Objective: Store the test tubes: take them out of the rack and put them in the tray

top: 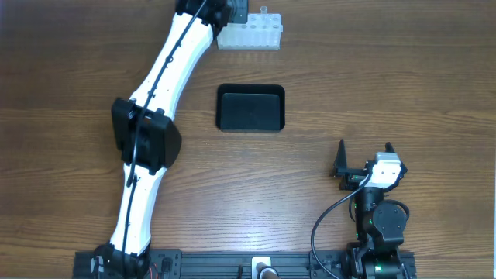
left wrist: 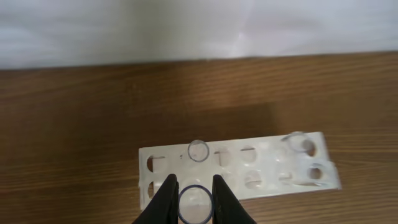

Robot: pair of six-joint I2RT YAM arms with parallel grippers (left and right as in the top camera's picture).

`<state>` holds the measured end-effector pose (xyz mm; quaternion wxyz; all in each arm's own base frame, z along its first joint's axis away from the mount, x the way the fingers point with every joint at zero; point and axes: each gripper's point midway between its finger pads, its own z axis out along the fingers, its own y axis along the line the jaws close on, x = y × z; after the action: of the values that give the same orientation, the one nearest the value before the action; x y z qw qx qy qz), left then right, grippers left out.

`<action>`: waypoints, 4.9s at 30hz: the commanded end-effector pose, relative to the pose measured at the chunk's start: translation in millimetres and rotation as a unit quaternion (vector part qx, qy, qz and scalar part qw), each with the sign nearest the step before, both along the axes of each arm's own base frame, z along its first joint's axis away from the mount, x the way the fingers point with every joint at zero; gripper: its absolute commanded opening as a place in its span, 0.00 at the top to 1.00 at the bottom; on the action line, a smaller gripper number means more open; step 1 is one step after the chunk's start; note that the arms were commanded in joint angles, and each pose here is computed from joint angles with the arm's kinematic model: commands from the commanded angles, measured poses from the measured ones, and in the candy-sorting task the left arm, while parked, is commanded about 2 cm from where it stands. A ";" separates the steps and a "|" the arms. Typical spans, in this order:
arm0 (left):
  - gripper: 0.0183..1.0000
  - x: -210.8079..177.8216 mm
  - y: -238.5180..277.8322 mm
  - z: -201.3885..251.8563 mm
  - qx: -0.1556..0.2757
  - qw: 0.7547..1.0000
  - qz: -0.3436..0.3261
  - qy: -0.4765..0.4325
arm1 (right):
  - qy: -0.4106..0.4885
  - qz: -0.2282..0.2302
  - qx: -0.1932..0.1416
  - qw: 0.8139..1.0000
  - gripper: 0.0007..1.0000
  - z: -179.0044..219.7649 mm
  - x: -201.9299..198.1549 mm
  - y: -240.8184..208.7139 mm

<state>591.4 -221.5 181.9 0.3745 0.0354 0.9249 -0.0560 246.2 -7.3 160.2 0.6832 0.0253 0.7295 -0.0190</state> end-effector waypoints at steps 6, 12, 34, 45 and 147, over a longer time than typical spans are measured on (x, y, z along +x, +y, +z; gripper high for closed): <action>0.94 -32.6 7.7 109.6 -0.026 0.997 -0.001 -0.066 | 0.001 0.002 -0.004 1.000 0.01 -1.7 -0.2 0.9; 0.97 -69.7 16.0 114.3 -0.026 1.000 -0.004 -0.013 | 0.001 0.002 -0.004 1.000 0.01 -1.7 -0.2 0.9; 0.98 -183.6 14.6 31.5 -0.041 0.951 -0.015 0.306 | 0.001 0.002 -0.004 1.000 0.01 -1.7 -0.2 0.9; 0.98 -169.7 -4.2 -22.0 -0.056 0.931 -0.021 0.361 | 0.001 0.002 -0.004 1.000 0.01 -1.7 -0.2 0.9; 0.73 -154.5 14.3 -162.6 0.036 0.901 0.007 0.432 | 0.001 0.002 -0.004 1.000 0.01 -1.7 -0.2 0.9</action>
<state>438.1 -210.5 30.4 -0.0541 0.0104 0.9977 -0.0399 246.2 -7.3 160.3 0.6833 0.0250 0.7294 -0.0190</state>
